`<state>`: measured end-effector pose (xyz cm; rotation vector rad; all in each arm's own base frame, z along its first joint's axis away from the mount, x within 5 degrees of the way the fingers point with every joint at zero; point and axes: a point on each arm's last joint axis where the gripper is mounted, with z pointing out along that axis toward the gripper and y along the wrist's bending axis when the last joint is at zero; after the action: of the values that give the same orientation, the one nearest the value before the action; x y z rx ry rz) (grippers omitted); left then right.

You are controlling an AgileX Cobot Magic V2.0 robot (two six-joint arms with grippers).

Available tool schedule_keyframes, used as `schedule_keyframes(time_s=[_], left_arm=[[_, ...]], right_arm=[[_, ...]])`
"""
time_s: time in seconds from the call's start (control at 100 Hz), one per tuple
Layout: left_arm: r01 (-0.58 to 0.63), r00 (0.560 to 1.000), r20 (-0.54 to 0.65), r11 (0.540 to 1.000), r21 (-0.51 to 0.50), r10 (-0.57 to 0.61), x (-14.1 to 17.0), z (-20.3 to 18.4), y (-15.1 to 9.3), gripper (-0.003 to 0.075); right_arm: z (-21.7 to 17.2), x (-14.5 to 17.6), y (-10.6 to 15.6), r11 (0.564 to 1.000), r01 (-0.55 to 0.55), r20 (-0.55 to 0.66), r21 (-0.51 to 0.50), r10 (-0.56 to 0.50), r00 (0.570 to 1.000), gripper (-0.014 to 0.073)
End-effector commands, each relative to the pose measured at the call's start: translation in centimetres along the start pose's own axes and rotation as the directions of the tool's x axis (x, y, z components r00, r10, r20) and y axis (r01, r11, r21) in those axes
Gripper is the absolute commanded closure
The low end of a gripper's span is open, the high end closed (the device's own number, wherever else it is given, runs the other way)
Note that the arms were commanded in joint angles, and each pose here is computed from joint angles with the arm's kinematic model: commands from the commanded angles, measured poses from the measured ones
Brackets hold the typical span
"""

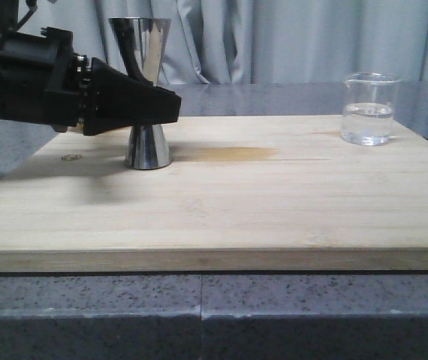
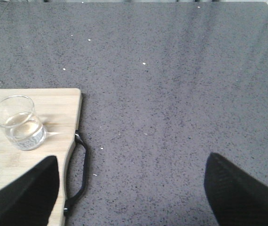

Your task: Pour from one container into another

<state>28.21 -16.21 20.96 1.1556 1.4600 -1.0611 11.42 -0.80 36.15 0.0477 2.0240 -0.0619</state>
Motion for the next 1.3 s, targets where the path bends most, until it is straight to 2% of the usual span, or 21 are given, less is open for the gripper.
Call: schedule_keyframes(time_s=[0.0, 0.34, 0.64, 0.89, 1.1, 1.29], left_arm=[[-0.072, 0.986, 0.150, 0.997, 0.032, 0.066, -2.9, -0.1, -0.6, 0.0713], [-0.120, 0.978, 0.174, 0.992, 0.023, 0.114, -4.4, 0.0, -0.1, 0.0713], [-0.118, 0.979, 0.172, 0.993, 0.022, 0.113, -4.3, 0.0, 0.0, 0.0713], [-0.117, 0.980, 0.166, 0.993, 0.017, 0.113, -4.3, 0.0, 0.0, 0.0713], [-0.117, 0.980, 0.166, 0.993, 0.017, 0.113, -4.3, 0.0, 0.0, 0.0713], [-0.117, 0.980, 0.166, 0.993, 0.017, 0.113, -4.3, 0.0, 0.0, 0.0713]], right_arm=[[-0.5, -1.8, 0.2, 1.000, 0.017, 0.120, -0.017, -0.014, 0.993, 0.0011], [-0.2, -2.7, 1.5, 0.986, 0.068, 0.196, -0.153, -0.037, 0.980, 0.0011], [2.0, -4.7, 2.2, 0.962, 0.122, 0.097, -0.243, -0.101, 0.990, 0.0011], [3.2, -4.3, 2.4, 0.954, 0.120, 0.010, -0.275, -0.122, 0.992, 0.0011], [3.0, -4.2, 3.6, 0.925, 0.197, 0.030, -0.327, -0.198, 0.980, 0.0011], [2.9, -4.3, 4.2, 0.913, 0.206, 0.054, -0.353, -0.200, 0.978, 0.0011]])
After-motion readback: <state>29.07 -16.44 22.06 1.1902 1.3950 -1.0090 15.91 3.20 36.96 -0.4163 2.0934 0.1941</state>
